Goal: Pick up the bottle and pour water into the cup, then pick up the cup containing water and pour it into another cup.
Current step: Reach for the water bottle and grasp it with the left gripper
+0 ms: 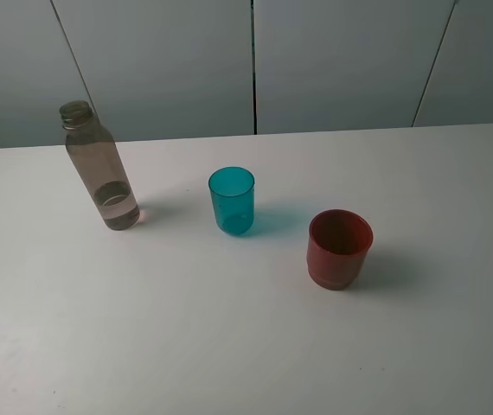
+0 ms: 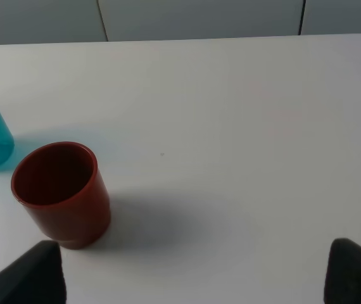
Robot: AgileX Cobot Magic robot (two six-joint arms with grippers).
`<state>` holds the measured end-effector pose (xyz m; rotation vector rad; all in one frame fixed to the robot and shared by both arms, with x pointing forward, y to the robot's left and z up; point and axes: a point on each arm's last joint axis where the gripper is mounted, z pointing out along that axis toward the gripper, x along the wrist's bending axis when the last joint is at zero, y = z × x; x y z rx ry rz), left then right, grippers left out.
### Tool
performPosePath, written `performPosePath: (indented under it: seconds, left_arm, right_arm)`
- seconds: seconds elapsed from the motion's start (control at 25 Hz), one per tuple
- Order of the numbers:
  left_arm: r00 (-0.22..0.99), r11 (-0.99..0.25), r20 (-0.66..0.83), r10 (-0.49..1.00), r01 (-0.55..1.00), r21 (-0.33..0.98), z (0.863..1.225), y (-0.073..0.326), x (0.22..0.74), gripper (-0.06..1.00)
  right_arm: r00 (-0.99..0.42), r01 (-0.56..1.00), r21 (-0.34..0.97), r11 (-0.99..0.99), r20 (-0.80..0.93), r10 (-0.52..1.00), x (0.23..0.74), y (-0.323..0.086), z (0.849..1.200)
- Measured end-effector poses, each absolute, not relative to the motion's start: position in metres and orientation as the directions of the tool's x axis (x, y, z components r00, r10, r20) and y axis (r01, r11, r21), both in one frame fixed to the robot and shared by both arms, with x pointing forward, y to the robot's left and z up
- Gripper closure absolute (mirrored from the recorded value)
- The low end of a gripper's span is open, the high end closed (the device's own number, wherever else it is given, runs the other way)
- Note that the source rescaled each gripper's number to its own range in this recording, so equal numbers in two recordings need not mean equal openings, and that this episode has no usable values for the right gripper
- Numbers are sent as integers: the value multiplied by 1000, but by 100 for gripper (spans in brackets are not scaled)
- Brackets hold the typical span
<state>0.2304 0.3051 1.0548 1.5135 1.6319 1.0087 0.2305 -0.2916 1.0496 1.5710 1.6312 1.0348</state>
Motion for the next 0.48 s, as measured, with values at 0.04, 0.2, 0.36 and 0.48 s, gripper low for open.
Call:
performPosePath:
  seconds: [0.04, 0.2, 0.36, 0.48]
  left_arm:
    - [-89, 22, 22, 996, 465, 885, 1055, 305, 230, -6]
    - [-89, 22, 22, 996, 465, 885, 1055, 305, 230, -6]
    - [-89, 21, 23, 996, 465, 885, 1055, 305, 230, -6]
    - [-89, 21, 23, 996, 465, 885, 1055, 305, 230, -6]
  right_arm:
    - [-80, 490, 871, -25, 73, 994, 231, -292, 1050]
    - [-80, 490, 871, -25, 73, 994, 231, -292, 1050]
    - [-80, 490, 871, -25, 73, 994, 231, -292, 1050]
    - [-80, 490, 871, -25, 73, 994, 231, -292, 1050]
